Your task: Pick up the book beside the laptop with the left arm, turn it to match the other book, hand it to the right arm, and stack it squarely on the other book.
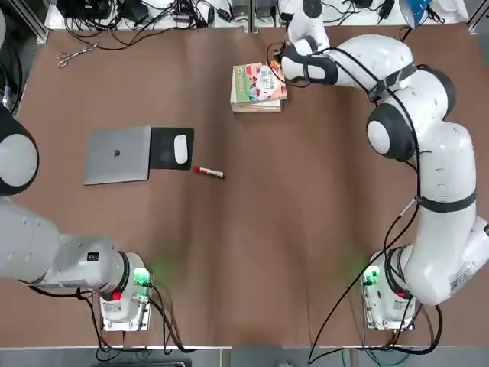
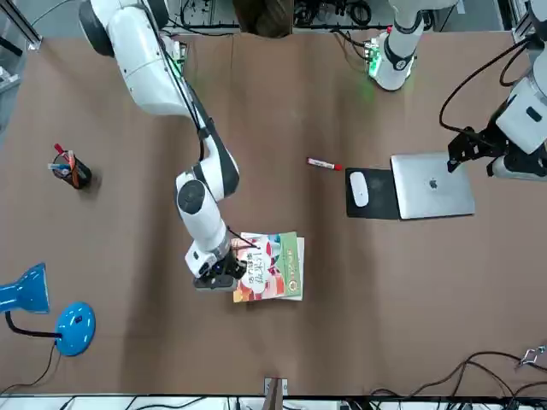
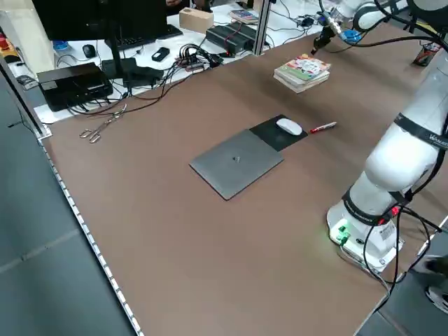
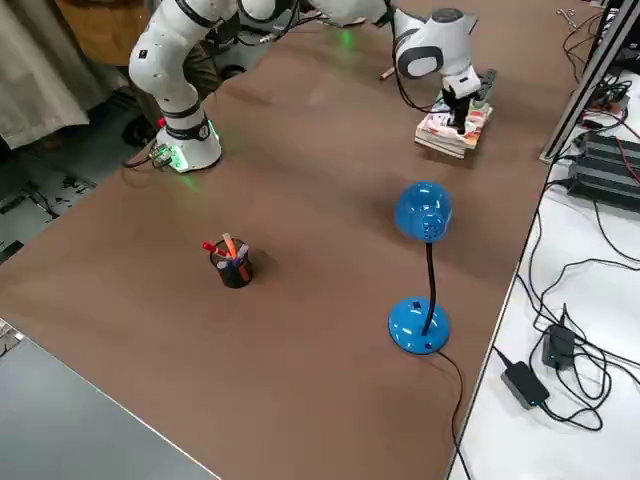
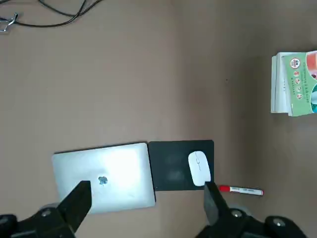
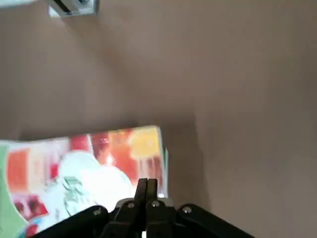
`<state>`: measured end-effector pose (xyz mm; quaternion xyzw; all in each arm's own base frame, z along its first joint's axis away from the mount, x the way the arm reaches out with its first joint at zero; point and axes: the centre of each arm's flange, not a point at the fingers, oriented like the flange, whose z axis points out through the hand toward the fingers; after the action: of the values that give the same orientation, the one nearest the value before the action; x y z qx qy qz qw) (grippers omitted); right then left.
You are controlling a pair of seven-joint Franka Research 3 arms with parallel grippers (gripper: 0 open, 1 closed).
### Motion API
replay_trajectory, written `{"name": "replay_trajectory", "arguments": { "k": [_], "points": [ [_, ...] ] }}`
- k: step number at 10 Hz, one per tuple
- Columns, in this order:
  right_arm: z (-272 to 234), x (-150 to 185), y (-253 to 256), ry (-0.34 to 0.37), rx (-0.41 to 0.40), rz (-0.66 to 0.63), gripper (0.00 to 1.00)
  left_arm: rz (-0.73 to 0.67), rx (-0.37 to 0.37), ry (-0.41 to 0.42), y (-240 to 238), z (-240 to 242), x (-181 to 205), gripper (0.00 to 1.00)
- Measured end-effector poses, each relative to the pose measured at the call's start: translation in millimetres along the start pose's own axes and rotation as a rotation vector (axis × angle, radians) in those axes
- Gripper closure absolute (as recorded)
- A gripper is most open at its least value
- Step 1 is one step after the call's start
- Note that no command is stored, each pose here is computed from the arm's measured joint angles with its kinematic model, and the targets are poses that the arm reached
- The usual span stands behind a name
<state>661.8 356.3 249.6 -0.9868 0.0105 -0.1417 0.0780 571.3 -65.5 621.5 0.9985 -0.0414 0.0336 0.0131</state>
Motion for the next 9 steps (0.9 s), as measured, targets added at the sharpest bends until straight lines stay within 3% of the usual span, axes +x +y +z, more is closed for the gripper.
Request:
{"name": "replay_trajectory", "arguments": {
  "k": [5, 9],
  "points": [
    [7.4, -40.5, -28.1, -0.051, -0.001, -0.030, 0.98, 0.001, 0.000, -0.002, 0.3, 1.0, 0.4, 0.00],
    [11.3, -53.5, -32.8, -0.035, 0.008, 0.030, 0.98, 0.001, 0.000, -0.003, 0.4, 1.1, 0.3, 0.00]
  ]
}}
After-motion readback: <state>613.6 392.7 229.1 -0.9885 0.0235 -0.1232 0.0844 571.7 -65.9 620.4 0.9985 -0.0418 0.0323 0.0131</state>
